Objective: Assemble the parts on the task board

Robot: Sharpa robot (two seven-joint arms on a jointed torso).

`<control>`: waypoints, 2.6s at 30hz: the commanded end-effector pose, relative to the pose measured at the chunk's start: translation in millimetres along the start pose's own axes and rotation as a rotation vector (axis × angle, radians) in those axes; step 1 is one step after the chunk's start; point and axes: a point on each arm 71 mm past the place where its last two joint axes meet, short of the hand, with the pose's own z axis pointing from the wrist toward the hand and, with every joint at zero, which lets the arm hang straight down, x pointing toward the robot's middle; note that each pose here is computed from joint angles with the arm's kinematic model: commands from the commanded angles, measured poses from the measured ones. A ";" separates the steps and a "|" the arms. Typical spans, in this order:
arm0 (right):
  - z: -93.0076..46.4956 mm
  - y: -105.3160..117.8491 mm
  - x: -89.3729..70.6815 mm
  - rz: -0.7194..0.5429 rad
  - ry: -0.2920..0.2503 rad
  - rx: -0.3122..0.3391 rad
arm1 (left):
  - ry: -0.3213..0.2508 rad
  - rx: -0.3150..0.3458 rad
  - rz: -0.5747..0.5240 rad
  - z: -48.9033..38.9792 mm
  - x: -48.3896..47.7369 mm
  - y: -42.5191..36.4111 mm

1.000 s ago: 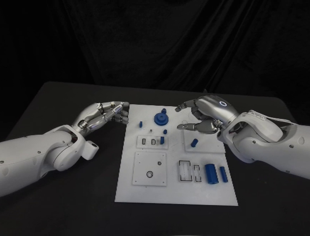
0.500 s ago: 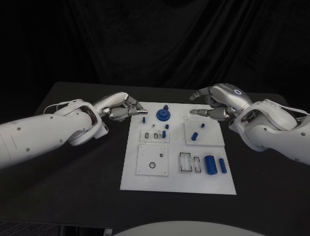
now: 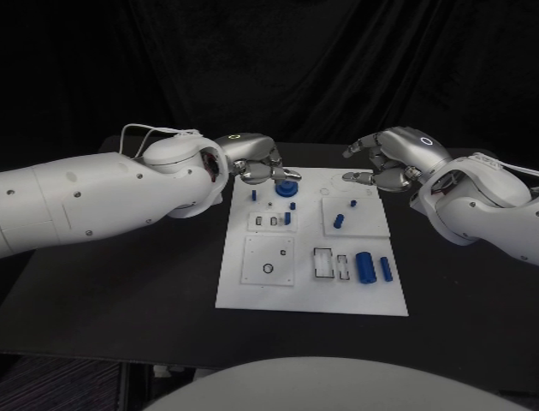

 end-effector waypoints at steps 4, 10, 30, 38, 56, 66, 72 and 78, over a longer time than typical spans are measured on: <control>-0.7 -4.7 6.4 -0.003 0.046 0.038 | 0.172 -0.265 0.099 12.1 10.3 5.2; -2.2 -8.7 7.5 -0.007 0.054 0.051 | 0.185 -0.304 0.118 22.7 12.6 -5.9; -1.2 -8.2 16.1 -0.004 0.085 0.056 | 0.310 -0.370 0.183 34.5 29.9 -23.7; -1.1 -8.8 17.2 -0.005 0.089 0.057 | 0.338 -0.375 0.180 33.4 40.9 -22.9; -1.2 -8.2 20.3 -0.003 0.098 0.056 | 0.357 -0.357 0.155 35.8 60.9 -25.9; -0.9 -8.1 20.8 -0.003 0.100 0.056 | 0.355 -0.352 0.142 37.8 67.6 -26.0; -0.4 -7.8 21.3 -0.003 0.104 0.056 | 0.349 -0.340 0.135 39.4 69.6 -27.9; -0.4 -8.1 21.5 -0.004 0.108 0.058 | 0.345 -0.330 0.128 41.6 72.2 -29.0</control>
